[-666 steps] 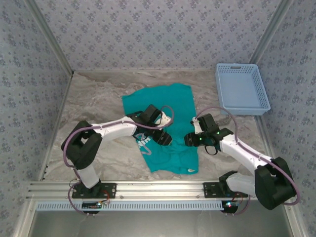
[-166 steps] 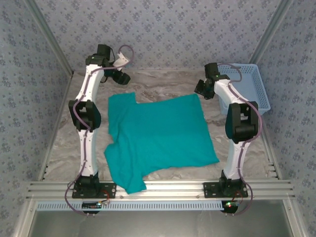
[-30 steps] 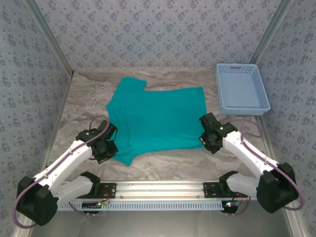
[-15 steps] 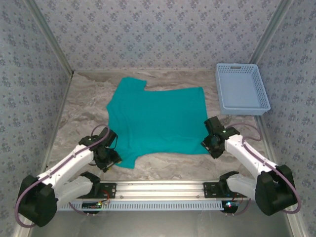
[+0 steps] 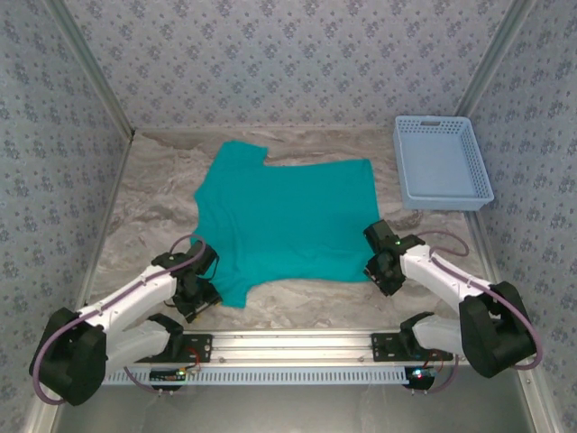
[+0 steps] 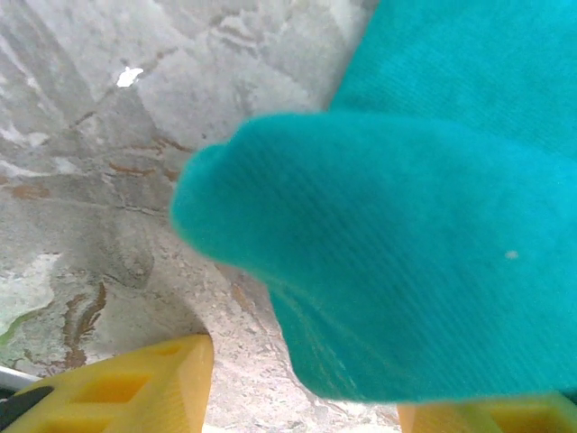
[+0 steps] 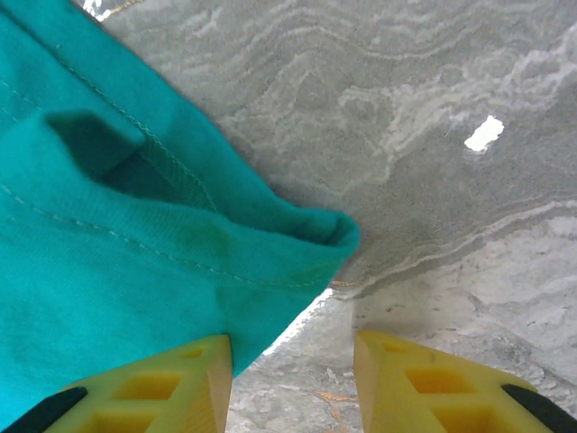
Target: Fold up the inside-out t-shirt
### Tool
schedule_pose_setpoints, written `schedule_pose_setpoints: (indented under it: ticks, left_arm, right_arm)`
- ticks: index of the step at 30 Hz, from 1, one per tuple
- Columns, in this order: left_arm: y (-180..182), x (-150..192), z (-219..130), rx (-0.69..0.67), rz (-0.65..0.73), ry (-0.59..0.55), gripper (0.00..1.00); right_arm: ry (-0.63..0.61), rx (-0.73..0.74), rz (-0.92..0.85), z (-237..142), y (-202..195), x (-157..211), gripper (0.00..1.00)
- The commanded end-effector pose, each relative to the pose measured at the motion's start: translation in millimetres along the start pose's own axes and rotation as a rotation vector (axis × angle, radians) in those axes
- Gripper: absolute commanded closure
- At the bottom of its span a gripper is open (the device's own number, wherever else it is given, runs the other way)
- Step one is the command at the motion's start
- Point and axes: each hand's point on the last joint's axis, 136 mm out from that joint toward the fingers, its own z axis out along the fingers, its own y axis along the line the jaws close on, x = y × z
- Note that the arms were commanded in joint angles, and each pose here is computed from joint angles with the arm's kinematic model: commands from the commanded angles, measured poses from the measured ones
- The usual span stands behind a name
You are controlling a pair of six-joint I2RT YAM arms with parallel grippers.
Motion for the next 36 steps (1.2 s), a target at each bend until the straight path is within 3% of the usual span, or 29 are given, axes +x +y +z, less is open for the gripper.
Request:
schedule_pose_setpoints:
  ticks: [1, 6, 13, 16, 18, 21, 22, 28, 30, 33, 36]
  left_arm:
    - [-1, -14, -21, -0.010, 0.001, -0.095, 0.45]
    - [-9, -23, -38, 0.021, -0.011, -0.146, 0.42]
    - [-5, -28, 4, -0.028, -0.035, -0.125, 0.40]
    - [4, -31, 16, -0.079, -0.033, -0.132, 0.44]
    - [4, -34, 19, -0.082, -0.027, -0.146, 0.60]
    - [1, -36, 16, -0.070, -0.023, -0.155, 0.94]
    - [-1, -35, 13, -0.064, -0.024, -0.149, 1.00]
    - [-8, -22, -16, -0.029, -0.018, -0.092, 1.00]
    - [-10, -16, -25, -0.003, -0.028, -0.068, 1.00]
    - [-8, -8, -36, 0.018, -0.038, -0.047, 1.00]
    - [-4, -5, -46, 0.023, -0.038, -0.048, 1.00]
  right_arm:
    - [-0.036, 0.000, 0.018, -11, 1, -9, 0.58]
    - [-0.060, -0.023, 0.024, -19, 2, -13, 0.58]
    - [-0.043, -0.018, 0.028, -5, 0, -10, 0.57]
    - [-0.049, -0.003, 0.028, 1, -4, -9, 0.56]
    - [-0.071, 0.024, 0.033, 4, -11, -13, 0.55]
    - [-0.085, 0.024, 0.058, 8, -14, -20, 0.54]
    - [-0.085, 0.003, 0.062, 10, -10, -22, 0.55]
    - [-0.059, -0.003, 0.080, 15, -4, -13, 0.70]
    - [-0.061, -0.012, 0.066, 13, -1, -8, 0.79]
    - [-0.088, 0.023, 0.070, 13, -9, -5, 1.00]
    - [-0.090, 0.065, 0.097, 12, -21, -4, 1.00]
